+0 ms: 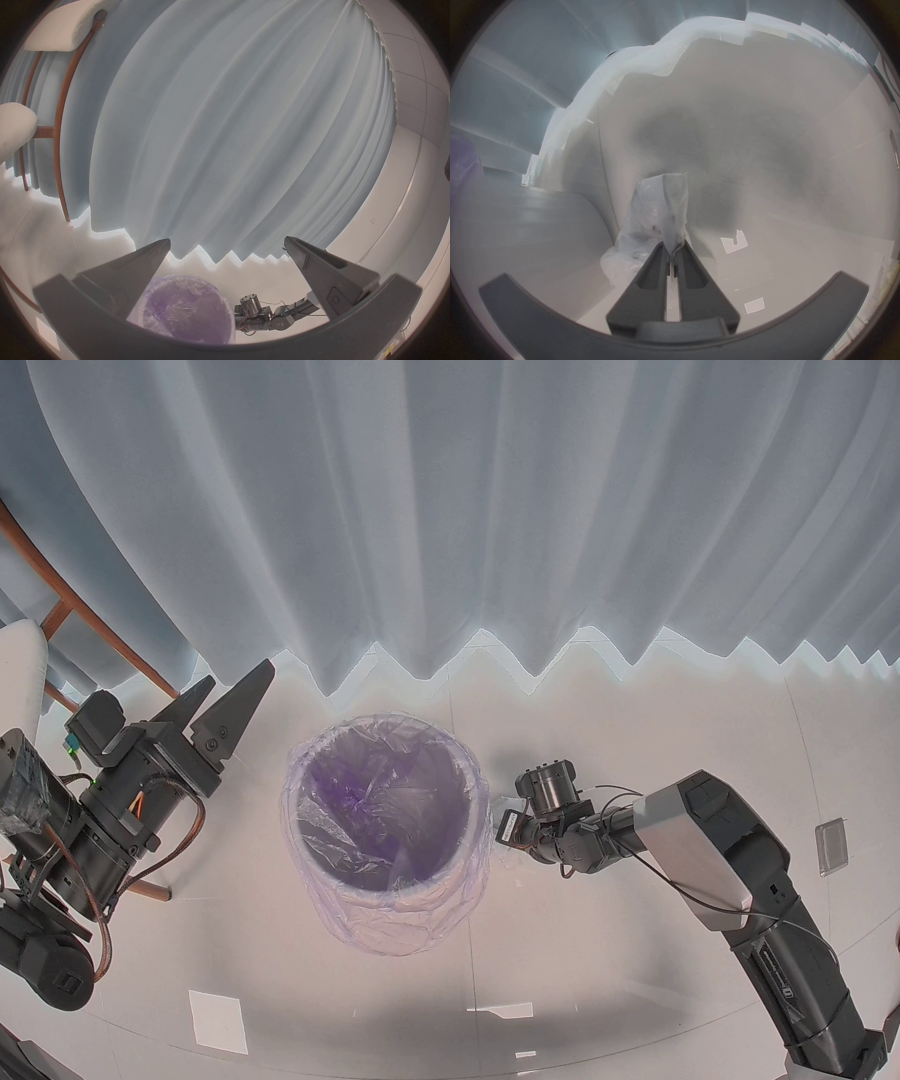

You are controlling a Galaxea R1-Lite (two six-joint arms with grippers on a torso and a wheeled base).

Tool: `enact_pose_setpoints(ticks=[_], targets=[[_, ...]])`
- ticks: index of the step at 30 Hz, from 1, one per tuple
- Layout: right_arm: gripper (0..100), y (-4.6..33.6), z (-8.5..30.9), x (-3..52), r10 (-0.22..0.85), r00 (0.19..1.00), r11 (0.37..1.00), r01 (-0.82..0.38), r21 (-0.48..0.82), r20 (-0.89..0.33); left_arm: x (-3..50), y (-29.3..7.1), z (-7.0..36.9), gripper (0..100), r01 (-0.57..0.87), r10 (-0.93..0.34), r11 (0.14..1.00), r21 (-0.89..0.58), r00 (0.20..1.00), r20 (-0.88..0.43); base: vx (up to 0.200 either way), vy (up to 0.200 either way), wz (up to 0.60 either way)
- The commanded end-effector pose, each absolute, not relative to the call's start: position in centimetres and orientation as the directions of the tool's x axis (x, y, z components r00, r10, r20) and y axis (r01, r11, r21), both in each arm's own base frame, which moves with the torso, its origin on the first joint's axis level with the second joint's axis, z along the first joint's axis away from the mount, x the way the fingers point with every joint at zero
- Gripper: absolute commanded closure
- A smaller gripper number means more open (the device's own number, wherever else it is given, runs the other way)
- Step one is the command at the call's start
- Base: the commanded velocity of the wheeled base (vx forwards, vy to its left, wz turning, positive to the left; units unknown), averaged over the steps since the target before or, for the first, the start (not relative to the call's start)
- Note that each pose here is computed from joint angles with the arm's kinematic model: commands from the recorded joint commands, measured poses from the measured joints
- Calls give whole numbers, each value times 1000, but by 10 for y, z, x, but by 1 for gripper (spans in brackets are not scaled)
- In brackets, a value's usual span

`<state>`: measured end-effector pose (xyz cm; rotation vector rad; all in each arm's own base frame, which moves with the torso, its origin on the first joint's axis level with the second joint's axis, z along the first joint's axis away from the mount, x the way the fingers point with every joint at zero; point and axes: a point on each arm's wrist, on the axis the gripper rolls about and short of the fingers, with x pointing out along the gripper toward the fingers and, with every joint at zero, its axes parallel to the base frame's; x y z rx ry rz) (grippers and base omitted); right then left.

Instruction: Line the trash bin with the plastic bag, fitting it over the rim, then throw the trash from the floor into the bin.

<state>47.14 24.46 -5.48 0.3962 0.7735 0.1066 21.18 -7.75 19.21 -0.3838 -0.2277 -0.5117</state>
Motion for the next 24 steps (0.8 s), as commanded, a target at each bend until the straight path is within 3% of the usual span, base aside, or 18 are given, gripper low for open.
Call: enact_pose_setpoints(ticks=[1,6,13,24], targets=[[100,243,-59,470,231,706,915,76,396,-670,211,-78,192,0,518,-433,802,-298,847,307,0,0,0],[100,232,-19,453,240,695,876,146,460,-678,207,-77,197,0,528,-435,798,-292,839,327,0,0,0],[100,208,35,396,318,656,852,120,510,-685,204,-79,200,0,540,-444,790,-289,830,337,0,0,0],[100,175,66,318,363,668,830,86,552,-650,202,-82,200,0,530,-448,822,-209,828,338,0,0,0]])
